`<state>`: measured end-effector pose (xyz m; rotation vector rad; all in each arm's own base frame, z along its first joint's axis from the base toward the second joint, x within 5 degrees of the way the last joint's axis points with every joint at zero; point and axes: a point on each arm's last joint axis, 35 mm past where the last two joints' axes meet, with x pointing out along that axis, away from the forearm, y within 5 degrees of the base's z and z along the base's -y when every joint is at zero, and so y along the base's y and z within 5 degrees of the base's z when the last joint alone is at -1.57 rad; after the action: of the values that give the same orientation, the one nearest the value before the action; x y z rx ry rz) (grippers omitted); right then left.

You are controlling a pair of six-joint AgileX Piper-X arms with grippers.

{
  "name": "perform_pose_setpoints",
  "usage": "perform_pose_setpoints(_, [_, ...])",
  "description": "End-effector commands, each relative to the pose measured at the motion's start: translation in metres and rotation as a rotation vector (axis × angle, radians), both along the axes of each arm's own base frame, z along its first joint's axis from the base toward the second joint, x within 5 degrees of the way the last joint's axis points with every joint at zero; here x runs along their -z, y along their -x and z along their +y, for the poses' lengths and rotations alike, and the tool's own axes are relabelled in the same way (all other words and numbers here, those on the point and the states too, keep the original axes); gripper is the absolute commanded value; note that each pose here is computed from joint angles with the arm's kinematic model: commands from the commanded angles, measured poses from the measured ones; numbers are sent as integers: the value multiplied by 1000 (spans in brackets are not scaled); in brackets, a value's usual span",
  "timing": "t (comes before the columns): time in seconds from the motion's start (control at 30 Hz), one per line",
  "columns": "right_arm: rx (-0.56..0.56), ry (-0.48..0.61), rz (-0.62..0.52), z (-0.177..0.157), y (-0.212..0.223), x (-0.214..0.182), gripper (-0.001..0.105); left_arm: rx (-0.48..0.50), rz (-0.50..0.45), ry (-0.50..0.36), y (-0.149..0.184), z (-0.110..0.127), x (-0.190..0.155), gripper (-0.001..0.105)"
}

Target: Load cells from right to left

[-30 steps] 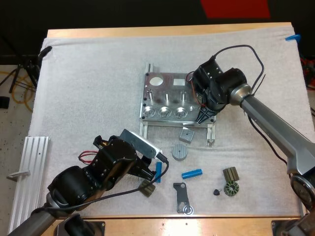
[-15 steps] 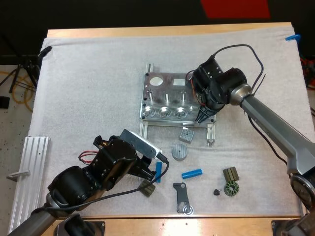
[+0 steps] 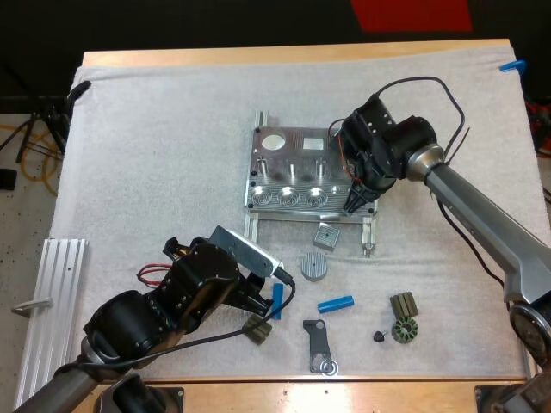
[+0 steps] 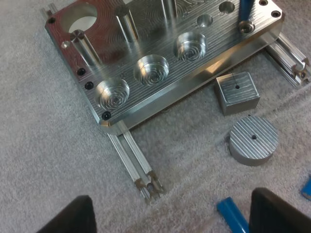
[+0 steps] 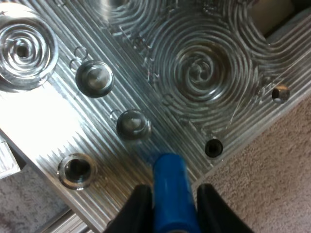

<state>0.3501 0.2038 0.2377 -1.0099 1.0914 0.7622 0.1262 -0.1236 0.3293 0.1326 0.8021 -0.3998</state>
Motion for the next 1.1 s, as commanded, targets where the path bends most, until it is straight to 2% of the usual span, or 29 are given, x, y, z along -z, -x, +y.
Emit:
perform_pose_setpoints(0.0, [20, 27, -40, -5, -7, 0, 15, -7, -17, -3, 1, 1, -3, 65])
perform_pose_setpoints(0.27, [21, 13, -63, -4, -10, -1, 16, -7, -17, -3, 1, 1, -3, 65])
perform_pose_setpoints(0.37, [21, 15, -60, -5, -10, -1, 27, -7, -17, -3, 1, 1, -3, 65])
perform_pose_setpoints(0.43, [21, 16, -59, -5, -9, -1, 40, -7, -17, -3, 1, 1, -3, 65])
perform_pose_setpoints(0.5, [22, 18, -60, -5, -9, -1, 46, -7, -17, -3, 1, 1, -3, 65])
perform_pose_setpoints(0.77, [43, -18, -97, -4, -8, -12, 46, -7, -17, -3, 1, 1, -3, 65])
perform_pose_setpoints(1.07, [52, -91, -202, -9, 1, -51, 46, -7, -17, -3, 1, 1, -3, 65])
